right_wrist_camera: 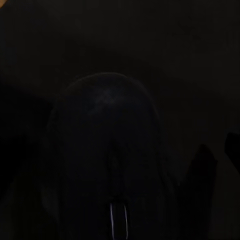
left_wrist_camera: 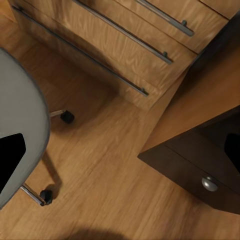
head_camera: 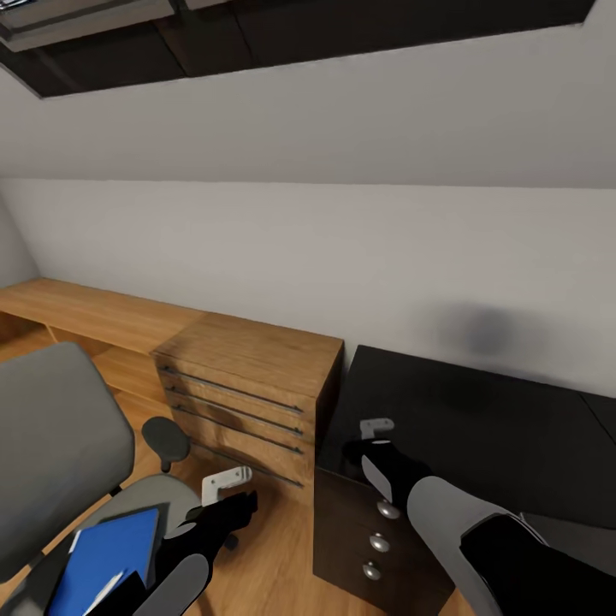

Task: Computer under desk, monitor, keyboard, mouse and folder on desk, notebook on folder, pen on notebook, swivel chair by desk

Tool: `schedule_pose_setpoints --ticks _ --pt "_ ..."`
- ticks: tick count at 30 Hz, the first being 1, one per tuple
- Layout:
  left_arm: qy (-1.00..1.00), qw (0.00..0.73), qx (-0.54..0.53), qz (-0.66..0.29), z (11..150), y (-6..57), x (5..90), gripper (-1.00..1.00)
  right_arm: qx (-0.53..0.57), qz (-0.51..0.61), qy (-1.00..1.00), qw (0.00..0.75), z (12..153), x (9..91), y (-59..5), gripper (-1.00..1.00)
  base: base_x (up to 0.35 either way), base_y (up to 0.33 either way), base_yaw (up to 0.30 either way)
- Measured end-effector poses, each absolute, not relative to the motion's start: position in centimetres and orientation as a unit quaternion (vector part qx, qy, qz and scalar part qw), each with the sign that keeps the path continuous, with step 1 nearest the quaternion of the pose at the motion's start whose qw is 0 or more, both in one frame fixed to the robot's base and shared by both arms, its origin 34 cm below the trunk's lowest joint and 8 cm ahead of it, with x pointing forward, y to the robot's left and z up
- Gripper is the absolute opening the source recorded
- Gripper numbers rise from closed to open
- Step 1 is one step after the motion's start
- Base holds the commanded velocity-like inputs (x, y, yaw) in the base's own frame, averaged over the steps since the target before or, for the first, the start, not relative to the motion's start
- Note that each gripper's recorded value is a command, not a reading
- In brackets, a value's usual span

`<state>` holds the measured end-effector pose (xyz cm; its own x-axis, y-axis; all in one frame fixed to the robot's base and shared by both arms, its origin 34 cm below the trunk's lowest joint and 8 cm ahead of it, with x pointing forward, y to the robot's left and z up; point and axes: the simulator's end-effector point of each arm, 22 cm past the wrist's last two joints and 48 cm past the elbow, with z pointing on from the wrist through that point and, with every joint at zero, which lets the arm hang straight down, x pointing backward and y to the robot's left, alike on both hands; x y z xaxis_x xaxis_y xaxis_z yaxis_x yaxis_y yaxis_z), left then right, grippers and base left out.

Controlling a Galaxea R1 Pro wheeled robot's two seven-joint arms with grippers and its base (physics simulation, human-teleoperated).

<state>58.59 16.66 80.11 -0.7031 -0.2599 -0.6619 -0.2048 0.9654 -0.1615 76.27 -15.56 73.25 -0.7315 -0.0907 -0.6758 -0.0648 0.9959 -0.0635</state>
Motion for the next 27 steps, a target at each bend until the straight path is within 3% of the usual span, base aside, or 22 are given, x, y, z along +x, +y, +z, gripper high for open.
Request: schedule_pose_setpoints --ticks 11,12,27 --pt "0.922 0.364 -0.126 -0.038 79.94 16.68 58.59 1.0 -0.043 -0.018 0.93 0.365 73.26 76.4 -15.49 1.0 0.0 0.0 0.0" --pt "0.922 0.364 -0.126 -0.038 79.94 16.68 58.59 1.0 -0.043 -0.018 0.93 0.365 73.27 76.4 -15.49 -1.0 0.0 0.0 0.0" --pt "0.922 0.363 -0.126 -0.037 79.87 16.72 58.56 1.0 -0.048 -0.021 0.93 0.365 73.3 76.43 -15.51 -1.0 0.0 0.0 0.0"
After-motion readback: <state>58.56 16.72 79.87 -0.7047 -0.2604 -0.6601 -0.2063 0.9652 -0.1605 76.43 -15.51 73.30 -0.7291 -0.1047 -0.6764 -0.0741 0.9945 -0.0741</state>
